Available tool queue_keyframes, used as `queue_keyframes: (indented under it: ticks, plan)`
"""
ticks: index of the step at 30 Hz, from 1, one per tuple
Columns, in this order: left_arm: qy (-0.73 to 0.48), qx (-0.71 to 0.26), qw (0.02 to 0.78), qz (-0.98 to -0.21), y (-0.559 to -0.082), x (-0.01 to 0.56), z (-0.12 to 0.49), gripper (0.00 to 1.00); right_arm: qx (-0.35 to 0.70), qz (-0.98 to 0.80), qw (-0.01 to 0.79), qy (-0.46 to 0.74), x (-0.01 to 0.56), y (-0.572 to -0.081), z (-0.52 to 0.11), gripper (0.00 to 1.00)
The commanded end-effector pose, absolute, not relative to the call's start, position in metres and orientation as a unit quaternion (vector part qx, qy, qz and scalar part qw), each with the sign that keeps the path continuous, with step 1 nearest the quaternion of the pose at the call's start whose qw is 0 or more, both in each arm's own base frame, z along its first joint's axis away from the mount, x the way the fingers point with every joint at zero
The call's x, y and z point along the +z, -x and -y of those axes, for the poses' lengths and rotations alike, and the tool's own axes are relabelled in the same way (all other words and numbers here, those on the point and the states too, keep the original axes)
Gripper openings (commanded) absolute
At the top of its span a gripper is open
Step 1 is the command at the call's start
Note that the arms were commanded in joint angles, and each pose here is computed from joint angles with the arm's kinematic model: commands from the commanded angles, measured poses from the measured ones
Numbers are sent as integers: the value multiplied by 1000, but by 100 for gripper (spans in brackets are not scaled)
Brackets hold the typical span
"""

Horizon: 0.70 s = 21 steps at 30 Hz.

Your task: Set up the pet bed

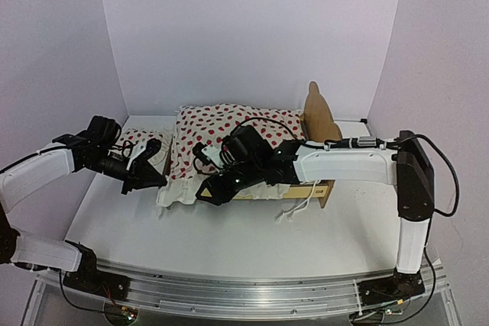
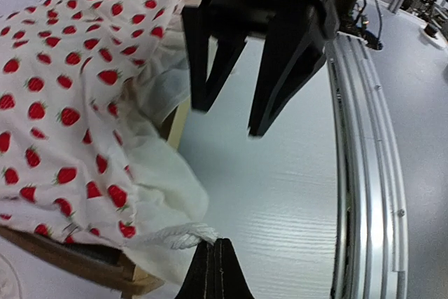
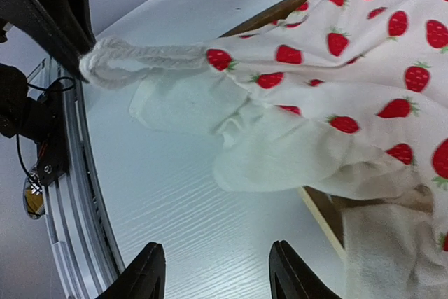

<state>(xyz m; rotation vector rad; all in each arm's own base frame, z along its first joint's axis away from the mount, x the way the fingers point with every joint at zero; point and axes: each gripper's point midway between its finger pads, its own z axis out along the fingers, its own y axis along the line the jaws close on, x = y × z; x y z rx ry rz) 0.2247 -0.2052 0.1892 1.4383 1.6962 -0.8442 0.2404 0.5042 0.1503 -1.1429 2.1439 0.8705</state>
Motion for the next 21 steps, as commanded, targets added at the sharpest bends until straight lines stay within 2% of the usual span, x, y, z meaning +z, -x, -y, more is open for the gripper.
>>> queue_keyframes:
  ticks: [1,11,14,18,21]
  plan:
    - [-542,-389,360,-652,-215,223,229,0,401,-750,306,429,188,-229,-530,53]
    - [-475,-461,332,-672,-226,251,253,0,449,-719,350,399,206,-236,-543,50]
    - [-452,-484,323,-676,-230,258,258,0,406,-746,376,371,192,-257,-537,52]
    - [-448,-475,333,-680,-237,260,258,0,315,-782,406,353,159,-284,-523,60]
    - [-451,-466,336,-683,-238,258,257,0,275,-792,415,355,140,-296,-521,62]
